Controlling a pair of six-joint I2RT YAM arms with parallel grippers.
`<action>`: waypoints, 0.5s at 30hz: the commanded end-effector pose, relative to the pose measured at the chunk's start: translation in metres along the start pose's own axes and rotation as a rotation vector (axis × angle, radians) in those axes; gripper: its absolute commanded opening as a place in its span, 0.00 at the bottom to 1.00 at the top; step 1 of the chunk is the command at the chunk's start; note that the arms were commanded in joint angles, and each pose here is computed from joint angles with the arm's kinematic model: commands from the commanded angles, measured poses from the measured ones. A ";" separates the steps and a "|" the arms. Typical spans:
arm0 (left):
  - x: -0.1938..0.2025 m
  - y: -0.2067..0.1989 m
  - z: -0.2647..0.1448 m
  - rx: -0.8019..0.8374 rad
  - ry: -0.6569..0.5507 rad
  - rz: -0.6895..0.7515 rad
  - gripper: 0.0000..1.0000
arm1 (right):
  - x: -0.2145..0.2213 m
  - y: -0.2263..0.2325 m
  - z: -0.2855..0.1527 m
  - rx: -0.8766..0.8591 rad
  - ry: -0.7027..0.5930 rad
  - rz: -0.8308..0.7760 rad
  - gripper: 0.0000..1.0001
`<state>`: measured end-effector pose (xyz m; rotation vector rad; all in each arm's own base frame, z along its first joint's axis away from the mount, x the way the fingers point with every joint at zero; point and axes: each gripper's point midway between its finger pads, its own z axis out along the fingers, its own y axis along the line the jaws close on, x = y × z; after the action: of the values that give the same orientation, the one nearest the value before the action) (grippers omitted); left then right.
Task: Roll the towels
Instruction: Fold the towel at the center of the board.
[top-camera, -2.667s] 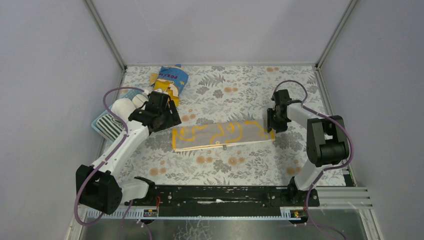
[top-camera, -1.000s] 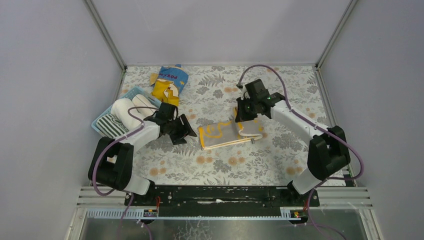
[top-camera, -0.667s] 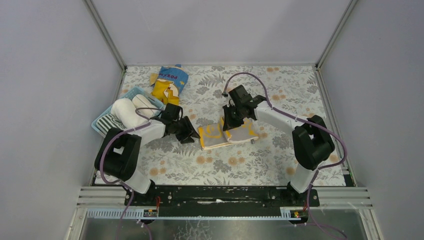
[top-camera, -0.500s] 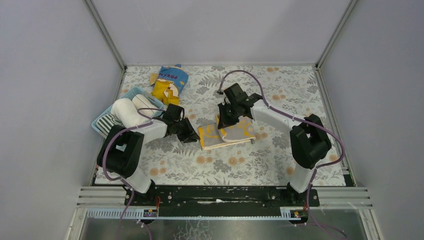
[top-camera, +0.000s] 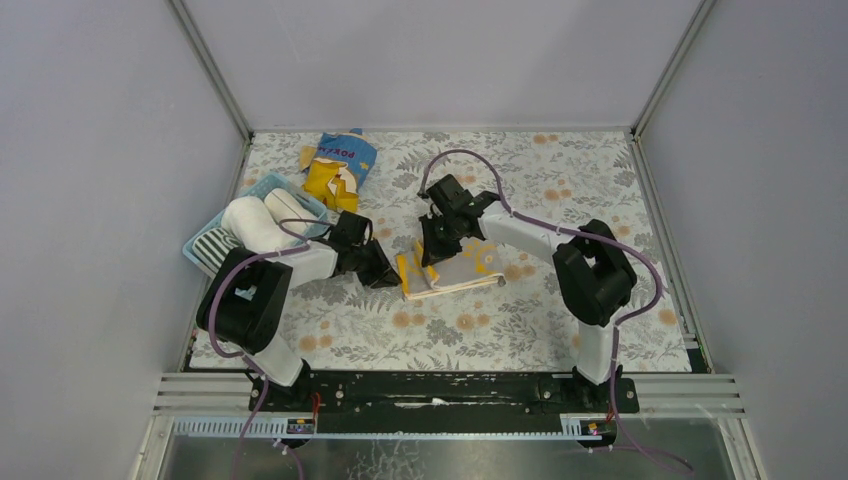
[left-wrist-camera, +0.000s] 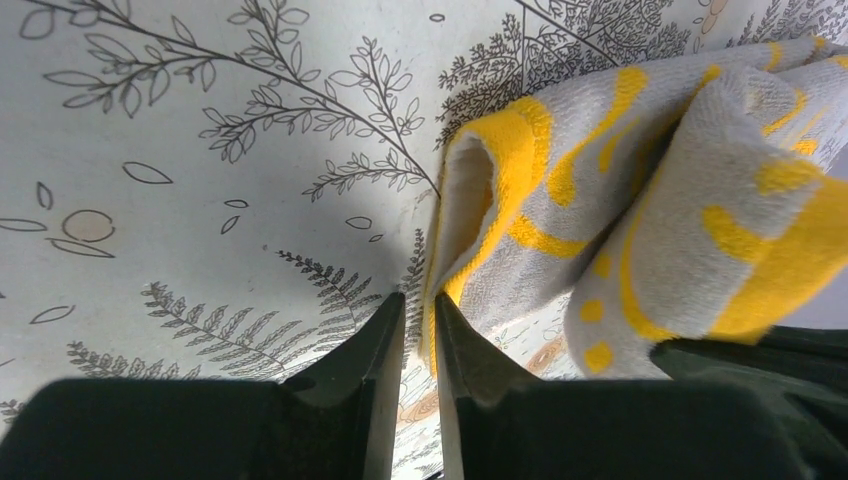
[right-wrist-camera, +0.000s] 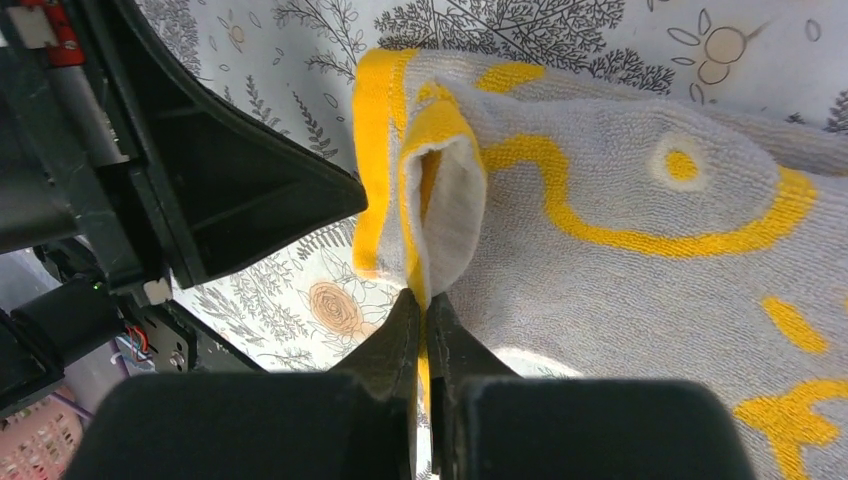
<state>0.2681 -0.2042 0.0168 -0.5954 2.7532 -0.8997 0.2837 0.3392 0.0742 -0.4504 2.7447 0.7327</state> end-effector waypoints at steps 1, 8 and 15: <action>0.000 0.000 0.007 0.003 -0.015 0.011 0.16 | -0.013 0.019 0.005 -0.037 -0.041 0.011 0.05; 0.005 0.002 0.012 -0.007 0.000 0.015 0.15 | -0.017 0.021 0.026 -0.056 -0.043 0.070 0.08; 0.007 0.005 0.009 -0.023 -0.002 0.016 0.15 | -0.014 0.027 0.032 -0.097 -0.026 0.093 0.27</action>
<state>0.2683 -0.2135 0.0157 -0.5651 2.7473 -0.9177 0.2888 0.3600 0.0418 -0.3240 2.7922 0.7713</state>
